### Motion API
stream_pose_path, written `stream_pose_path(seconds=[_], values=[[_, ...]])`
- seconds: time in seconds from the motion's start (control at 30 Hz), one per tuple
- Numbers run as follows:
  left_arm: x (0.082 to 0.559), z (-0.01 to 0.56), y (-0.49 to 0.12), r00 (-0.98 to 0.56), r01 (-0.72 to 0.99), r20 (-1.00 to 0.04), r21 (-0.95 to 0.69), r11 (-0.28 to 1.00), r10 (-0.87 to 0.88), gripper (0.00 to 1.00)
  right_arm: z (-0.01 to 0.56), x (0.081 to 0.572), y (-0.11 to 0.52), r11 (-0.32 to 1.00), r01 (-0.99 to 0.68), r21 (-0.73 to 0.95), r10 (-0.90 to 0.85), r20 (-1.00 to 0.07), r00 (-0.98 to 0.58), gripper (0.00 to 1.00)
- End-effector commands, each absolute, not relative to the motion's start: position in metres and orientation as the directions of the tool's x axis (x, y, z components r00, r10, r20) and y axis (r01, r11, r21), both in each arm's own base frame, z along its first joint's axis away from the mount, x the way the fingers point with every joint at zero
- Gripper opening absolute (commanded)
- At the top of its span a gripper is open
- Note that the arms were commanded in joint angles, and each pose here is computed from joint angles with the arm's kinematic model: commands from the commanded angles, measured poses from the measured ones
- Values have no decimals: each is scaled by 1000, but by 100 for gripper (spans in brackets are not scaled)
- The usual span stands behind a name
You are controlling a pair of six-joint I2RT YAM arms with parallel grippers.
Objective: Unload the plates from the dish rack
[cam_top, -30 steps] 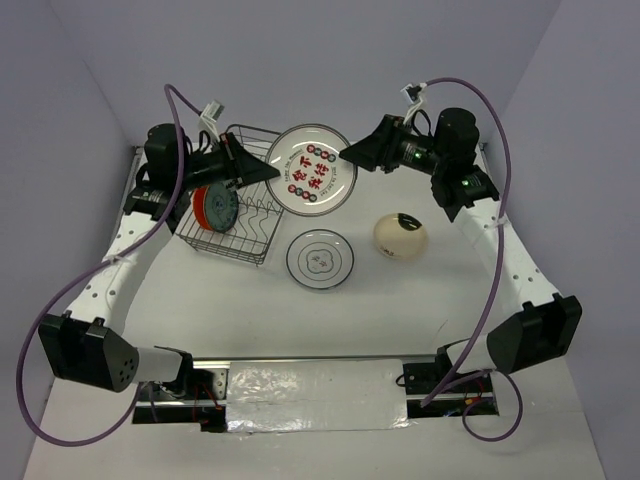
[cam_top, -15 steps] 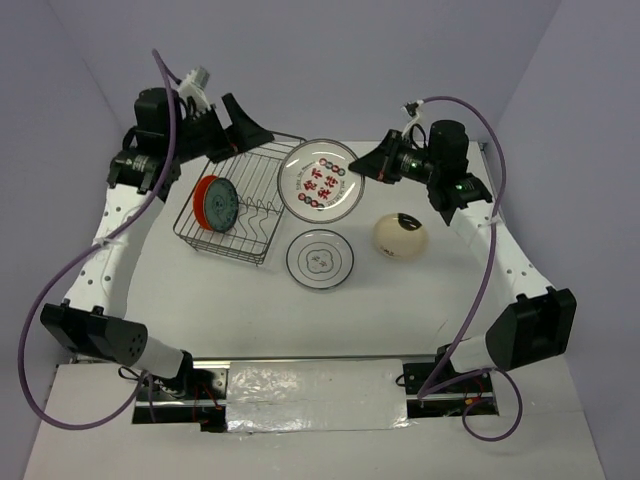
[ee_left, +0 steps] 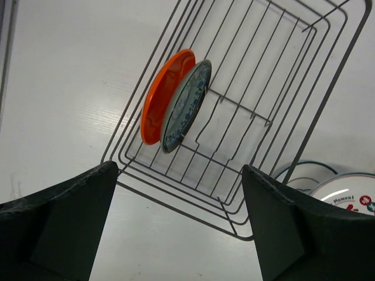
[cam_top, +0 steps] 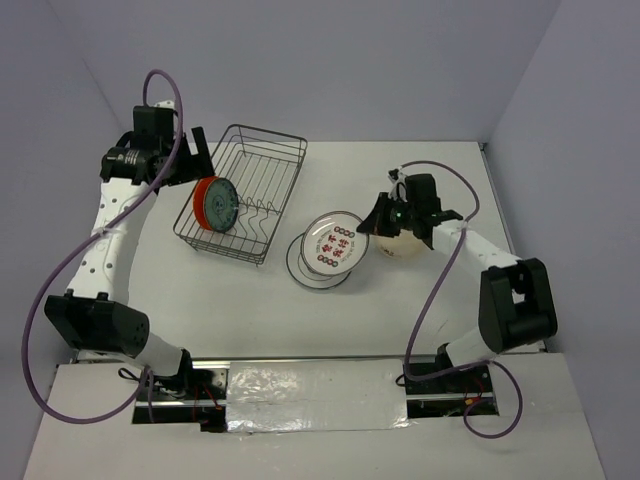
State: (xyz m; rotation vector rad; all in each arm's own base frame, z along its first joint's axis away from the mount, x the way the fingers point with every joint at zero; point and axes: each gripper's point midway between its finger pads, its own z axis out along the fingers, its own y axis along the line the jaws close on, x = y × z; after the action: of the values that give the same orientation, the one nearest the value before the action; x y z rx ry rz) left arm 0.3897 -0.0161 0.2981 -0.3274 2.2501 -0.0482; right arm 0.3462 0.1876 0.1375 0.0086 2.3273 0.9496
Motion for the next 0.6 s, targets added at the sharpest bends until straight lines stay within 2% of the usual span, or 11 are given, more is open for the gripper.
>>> stream_pose_path(seconds=[0.0,0.03,0.1,0.17,0.2,0.23,0.3,0.43,0.57], values=[[394,294,-19,-620,-148,-764,-112,983,-181,100,136,362,200,723,-299,623,198,-601,-774,5],[395,293,-20,-617,-139,-767,-116,983,-178,100,131,362,202,725,-299,621,186,-594,-783,7],[394,286,-23,-633,-114,-756,-118,986,-164,99,114,360,207,738,-289,610,155,-570,-807,19],[392,280,-23,-648,-117,-745,-111,987,-161,100,103,357,213,757,-293,585,117,-562,-819,25],[392,278,-23,-653,-115,-741,-109,987,-158,100,97,356,216,765,-289,575,104,-553,-826,32],[390,278,-22,-654,-115,-740,-107,988,-156,99,93,353,216,778,-283,561,90,-545,-833,48],[388,278,-20,-657,-116,-739,-95,989,-148,100,78,349,218,819,-270,506,53,-536,-842,64],[384,281,-16,-663,-124,-737,-67,990,-133,99,56,332,220,896,-225,382,-24,-466,-884,73],[383,277,-14,-683,-111,-722,-45,993,-109,100,67,332,216,924,-197,329,-9,-495,-869,77]])
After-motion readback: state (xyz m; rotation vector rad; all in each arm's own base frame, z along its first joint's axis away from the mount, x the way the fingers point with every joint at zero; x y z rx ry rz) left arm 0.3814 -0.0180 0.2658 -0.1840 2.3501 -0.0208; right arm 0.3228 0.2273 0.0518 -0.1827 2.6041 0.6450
